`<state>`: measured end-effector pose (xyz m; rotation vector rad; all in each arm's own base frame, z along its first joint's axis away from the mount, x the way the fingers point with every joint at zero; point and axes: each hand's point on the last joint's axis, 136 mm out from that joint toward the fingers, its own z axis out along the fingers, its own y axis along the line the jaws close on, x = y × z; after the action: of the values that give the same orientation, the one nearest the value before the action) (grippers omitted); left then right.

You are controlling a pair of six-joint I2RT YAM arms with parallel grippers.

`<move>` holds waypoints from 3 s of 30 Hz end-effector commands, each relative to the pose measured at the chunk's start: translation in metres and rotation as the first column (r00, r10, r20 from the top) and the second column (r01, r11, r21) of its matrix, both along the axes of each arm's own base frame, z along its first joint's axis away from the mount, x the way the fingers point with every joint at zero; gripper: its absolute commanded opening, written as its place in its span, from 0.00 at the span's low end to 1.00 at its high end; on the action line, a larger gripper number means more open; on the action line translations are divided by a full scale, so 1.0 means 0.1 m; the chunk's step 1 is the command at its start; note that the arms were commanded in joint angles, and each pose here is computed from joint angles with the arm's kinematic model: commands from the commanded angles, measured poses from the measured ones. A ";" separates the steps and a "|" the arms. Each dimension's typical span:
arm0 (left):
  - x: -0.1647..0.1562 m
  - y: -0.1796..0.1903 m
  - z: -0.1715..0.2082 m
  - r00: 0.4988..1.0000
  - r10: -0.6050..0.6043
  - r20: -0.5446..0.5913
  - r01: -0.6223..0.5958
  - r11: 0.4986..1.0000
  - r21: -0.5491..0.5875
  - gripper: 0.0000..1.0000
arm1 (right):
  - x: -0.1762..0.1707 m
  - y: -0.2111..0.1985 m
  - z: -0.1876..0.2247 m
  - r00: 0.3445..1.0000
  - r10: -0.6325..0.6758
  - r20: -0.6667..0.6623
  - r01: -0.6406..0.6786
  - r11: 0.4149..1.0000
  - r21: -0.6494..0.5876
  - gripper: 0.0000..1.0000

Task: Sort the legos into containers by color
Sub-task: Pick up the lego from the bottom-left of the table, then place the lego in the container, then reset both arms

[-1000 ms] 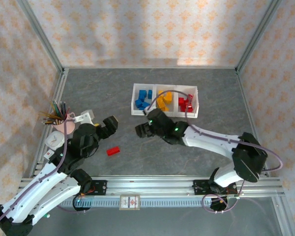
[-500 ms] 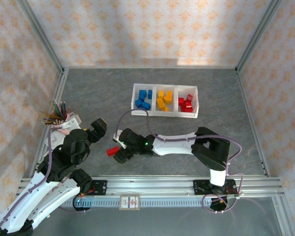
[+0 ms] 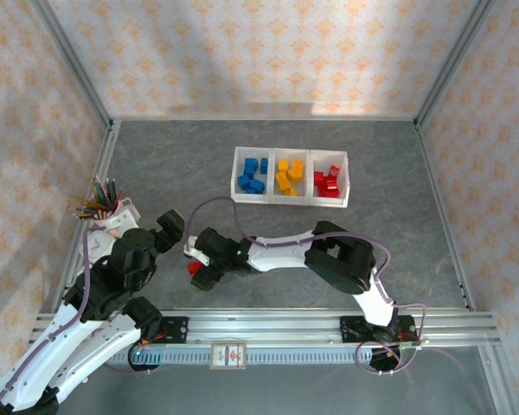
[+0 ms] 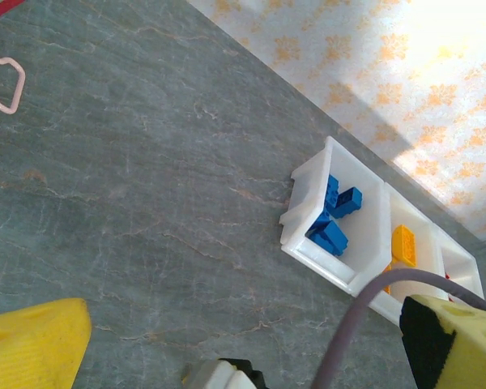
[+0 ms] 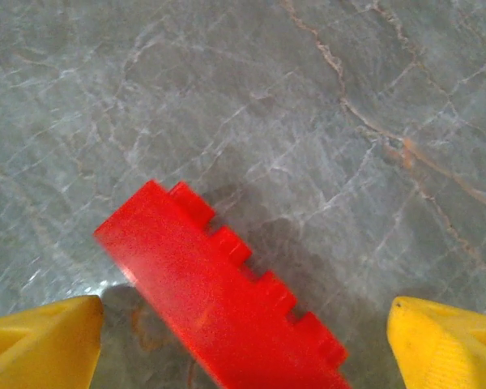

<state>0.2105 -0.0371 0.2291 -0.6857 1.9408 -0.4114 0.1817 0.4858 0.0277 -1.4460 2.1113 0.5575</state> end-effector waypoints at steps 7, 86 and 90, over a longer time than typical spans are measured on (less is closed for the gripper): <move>-0.06 0.15 0.12 0.998 0.058 0.030 -0.058 0.998 -0.002 0.99 | 0.12 0.15 -0.09 0.999 0.024 0.025 -0.024 1.000 -0.020 0.72; 1.23 0.15 -0.09 0.991 0.086 0.103 -0.117 0.927 0.357 0.99 | 1.83 -5.30 1.70 -0.355 -0.931 0.088 0.832 -0.272 0.483 1.00; 1.29 0.61 -0.28 0.967 0.219 0.129 -0.254 0.847 0.467 0.99 | 1.53 -5.70 1.46 -0.473 -0.877 0.083 0.761 -0.359 0.541 1.00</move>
<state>0.3389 -0.0111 0.2013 -0.5499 1.8518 -0.0151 0.3506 -0.0549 0.1698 0.7018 1.8891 -0.2953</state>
